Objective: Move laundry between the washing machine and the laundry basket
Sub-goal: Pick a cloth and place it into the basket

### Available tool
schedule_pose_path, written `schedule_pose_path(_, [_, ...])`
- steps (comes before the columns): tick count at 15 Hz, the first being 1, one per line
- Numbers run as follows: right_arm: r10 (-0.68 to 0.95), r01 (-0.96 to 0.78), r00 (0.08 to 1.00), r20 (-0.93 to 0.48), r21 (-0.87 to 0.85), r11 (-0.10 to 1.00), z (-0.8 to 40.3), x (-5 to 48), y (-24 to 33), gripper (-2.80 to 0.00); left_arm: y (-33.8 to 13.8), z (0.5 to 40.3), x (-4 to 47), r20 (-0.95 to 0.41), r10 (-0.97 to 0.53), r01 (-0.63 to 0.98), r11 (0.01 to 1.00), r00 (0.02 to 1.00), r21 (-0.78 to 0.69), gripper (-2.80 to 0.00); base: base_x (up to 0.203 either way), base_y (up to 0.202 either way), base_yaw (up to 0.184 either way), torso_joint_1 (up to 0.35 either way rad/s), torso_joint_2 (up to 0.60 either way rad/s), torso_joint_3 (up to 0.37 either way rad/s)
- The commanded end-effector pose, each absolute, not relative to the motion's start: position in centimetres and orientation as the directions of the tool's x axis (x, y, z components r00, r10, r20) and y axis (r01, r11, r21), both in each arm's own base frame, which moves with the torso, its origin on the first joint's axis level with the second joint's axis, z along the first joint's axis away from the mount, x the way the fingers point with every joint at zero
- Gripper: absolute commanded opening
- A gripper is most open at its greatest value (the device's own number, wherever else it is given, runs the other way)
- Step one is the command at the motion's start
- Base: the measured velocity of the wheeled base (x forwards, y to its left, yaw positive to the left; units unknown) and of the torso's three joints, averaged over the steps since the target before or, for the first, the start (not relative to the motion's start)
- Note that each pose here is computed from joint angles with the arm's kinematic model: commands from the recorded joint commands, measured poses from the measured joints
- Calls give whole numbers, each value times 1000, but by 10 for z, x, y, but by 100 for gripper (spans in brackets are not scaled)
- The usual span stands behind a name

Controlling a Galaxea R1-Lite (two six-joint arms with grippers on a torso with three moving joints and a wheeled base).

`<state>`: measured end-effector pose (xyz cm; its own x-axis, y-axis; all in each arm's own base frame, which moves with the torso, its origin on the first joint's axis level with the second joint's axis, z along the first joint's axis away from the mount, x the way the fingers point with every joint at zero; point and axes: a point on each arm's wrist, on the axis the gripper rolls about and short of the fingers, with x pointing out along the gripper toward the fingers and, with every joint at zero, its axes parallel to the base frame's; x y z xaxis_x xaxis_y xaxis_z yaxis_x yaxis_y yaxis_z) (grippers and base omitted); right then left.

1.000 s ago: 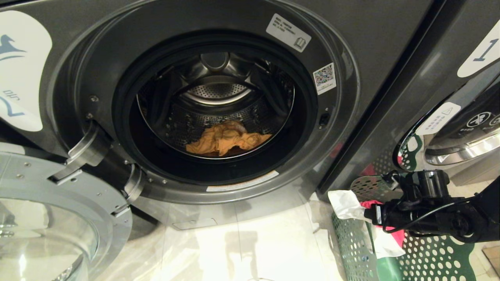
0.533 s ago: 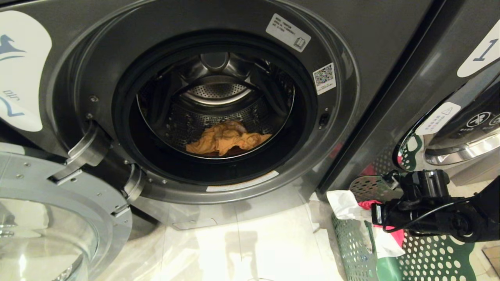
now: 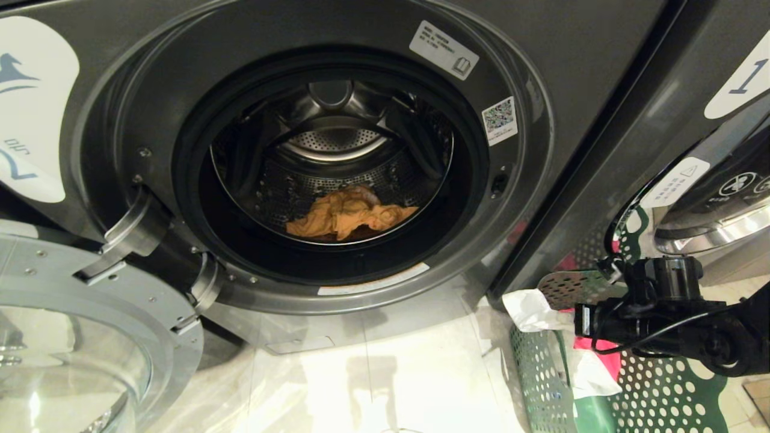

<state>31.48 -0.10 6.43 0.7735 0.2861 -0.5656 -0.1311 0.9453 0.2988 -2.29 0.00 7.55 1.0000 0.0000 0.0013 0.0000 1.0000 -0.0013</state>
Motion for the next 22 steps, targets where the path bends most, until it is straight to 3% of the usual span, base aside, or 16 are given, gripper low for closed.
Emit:
schedule_pose_path(1, [287,-133,776,-562,299,945,67,311,-1,-280,0,75,-23,0,0,0,1000,1000,-2,-280,0,0,0,0,0,0])
schedule_pose_path(10, [219,-88,837,-501,272,958,89,300,-13,-280,0,75,-23,0,0,0,1000,1000,-2,-280,0,0,0,0,0,0])
schedule_pose_path(15, [-94,212,829,-551,154,965,95,277,-48,-280,0,75,-23,0,0,0,1000,1000,-2,-280,0,0,0,0,0,0])
schedule_pose_path(22, [-216,330,777,-591,90,940,96,260,-58,-280,0,76,-23,1,0,0,1000,1000,-2,-280,0,0,0,0,0,0])
